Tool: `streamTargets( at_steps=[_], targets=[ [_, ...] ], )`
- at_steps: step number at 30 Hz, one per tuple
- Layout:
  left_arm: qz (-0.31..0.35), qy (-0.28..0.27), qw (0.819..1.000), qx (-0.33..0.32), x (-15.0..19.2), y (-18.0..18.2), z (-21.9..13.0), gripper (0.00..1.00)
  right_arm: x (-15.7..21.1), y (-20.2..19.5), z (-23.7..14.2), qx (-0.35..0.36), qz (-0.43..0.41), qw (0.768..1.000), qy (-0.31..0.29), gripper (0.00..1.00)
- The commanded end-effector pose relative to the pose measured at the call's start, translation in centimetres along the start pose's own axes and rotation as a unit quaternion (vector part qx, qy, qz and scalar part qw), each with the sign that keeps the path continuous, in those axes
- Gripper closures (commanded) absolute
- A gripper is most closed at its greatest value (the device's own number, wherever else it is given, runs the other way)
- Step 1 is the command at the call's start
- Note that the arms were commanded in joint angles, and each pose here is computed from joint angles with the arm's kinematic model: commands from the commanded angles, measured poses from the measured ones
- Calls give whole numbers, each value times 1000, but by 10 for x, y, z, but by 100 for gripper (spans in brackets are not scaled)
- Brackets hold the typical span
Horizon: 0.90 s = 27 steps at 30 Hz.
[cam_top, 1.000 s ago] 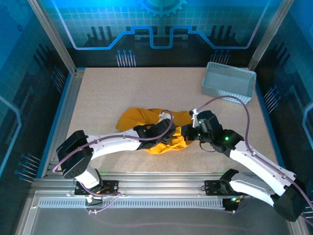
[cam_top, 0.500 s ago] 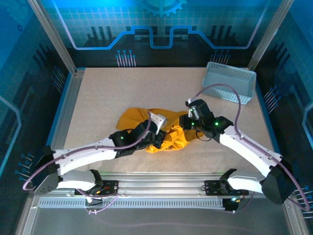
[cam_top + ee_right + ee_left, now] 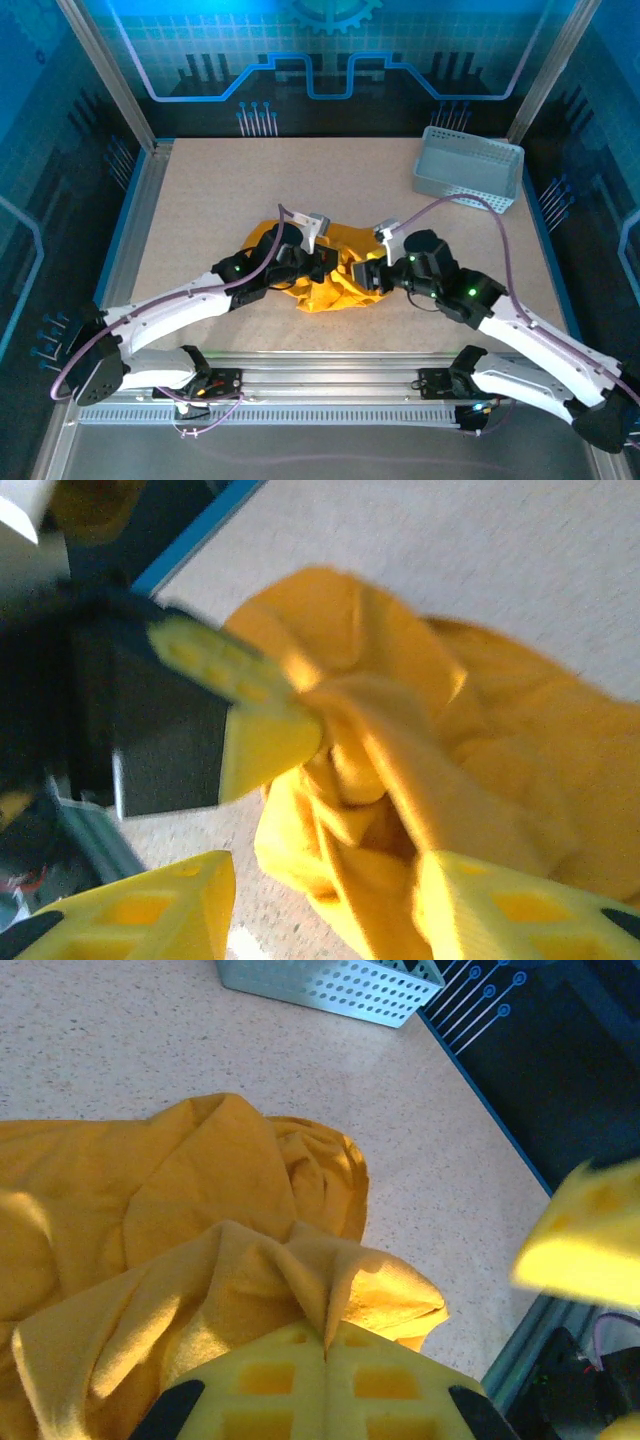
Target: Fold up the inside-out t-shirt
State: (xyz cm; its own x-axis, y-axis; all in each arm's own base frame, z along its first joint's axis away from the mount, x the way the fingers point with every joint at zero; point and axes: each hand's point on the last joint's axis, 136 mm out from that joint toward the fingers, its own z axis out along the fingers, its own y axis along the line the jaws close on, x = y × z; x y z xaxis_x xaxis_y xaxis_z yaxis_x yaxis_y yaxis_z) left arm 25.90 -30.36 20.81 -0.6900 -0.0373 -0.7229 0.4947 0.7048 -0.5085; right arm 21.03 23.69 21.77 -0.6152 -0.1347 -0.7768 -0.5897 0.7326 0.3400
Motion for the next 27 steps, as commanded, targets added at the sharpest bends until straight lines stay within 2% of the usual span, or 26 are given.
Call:
streamTargets(
  at_steps=[1, 4, 10, 14, 23, 25, 27],
  targets=[
    [-13, -5, 1000, 27, -6, -8, 0, 100, 14, 17, 23, -46, -5, 999, 21, 51],
    [-15, -6, 1000, 25, -5, -6, -4, 100, 14, 23, 34, -58, -6, 998, 25, 54],
    [-16, -10, 999, 27, -5, -6, -8, 100, 17, 0, 50, -16, -8, 999, 32, 58],
    [-16, -13, 999, 34, -5, -8, -10, 100, 9, -7, 54, -24, 2, 999, 23, 60],
    [-27, -24, 998, 52, -12, -11, -15, 100, 13, 1, 68, -48, -10, 998, 31, 57],
    [-28, -25, 998, 52, -13, -11, -15, 100, 13, -1, 67, -39, -11, 999, 29, 64],
    [-30, -26, 998, 46, -13, -7, -14, 100, 11, -4, 65, -30, -12, 999, 26, 75]
  ],
)
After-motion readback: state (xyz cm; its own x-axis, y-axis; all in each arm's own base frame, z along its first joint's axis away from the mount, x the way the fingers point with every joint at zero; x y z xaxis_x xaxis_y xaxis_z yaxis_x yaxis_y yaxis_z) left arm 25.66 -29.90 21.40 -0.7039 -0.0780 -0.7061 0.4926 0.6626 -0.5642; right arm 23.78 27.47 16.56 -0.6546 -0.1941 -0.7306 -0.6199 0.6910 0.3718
